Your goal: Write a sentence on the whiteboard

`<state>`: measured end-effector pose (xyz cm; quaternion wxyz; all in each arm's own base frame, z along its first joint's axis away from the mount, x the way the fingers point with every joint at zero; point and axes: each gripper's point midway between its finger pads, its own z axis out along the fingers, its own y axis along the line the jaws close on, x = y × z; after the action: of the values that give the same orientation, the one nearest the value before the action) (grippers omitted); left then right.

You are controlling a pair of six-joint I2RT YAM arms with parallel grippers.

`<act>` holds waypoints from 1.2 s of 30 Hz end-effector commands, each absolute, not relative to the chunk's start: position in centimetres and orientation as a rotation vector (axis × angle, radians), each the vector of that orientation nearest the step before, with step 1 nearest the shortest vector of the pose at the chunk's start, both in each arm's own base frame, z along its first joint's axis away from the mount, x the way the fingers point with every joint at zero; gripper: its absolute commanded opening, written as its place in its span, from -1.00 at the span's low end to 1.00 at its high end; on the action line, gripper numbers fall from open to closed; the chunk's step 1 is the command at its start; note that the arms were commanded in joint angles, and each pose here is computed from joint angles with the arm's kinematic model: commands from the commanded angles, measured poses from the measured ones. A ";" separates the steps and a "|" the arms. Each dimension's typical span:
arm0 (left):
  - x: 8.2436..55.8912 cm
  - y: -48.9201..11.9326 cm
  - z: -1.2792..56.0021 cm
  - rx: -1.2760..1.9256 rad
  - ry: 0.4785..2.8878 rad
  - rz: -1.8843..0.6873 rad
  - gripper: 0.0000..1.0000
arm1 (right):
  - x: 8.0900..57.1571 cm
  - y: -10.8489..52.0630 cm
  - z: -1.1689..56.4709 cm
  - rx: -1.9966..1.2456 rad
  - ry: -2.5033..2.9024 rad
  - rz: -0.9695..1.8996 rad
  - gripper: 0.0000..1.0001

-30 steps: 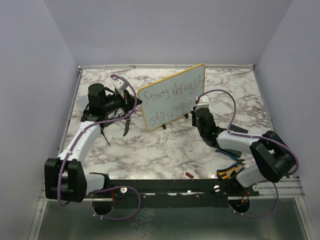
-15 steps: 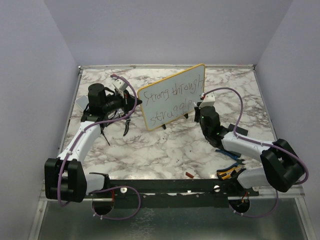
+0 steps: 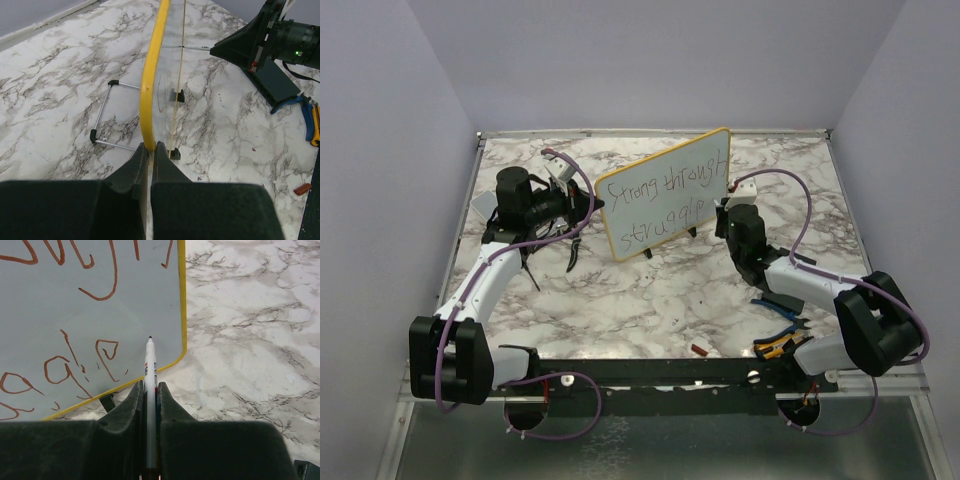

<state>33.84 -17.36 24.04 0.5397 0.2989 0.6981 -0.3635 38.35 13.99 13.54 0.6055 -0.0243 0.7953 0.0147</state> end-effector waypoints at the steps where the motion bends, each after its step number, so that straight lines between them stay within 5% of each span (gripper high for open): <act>1: 33.7 -17.2 24.3 0.732 1.632 -0.835 -1.00 | 39.7 14.9 15.4 -0.072 1.790 0.070 -0.99; 36: 33.7 -17.2 24.3 0.734 1.631 -0.833 -1.00 | 39.0 14.3 11.2 -0.052 1.905 0.030 -0.99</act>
<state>33.82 -17.36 23.99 0.5390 0.2985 0.6986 -0.3638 38.57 14.94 11.53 0.5804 -0.0382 0.8128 0.0308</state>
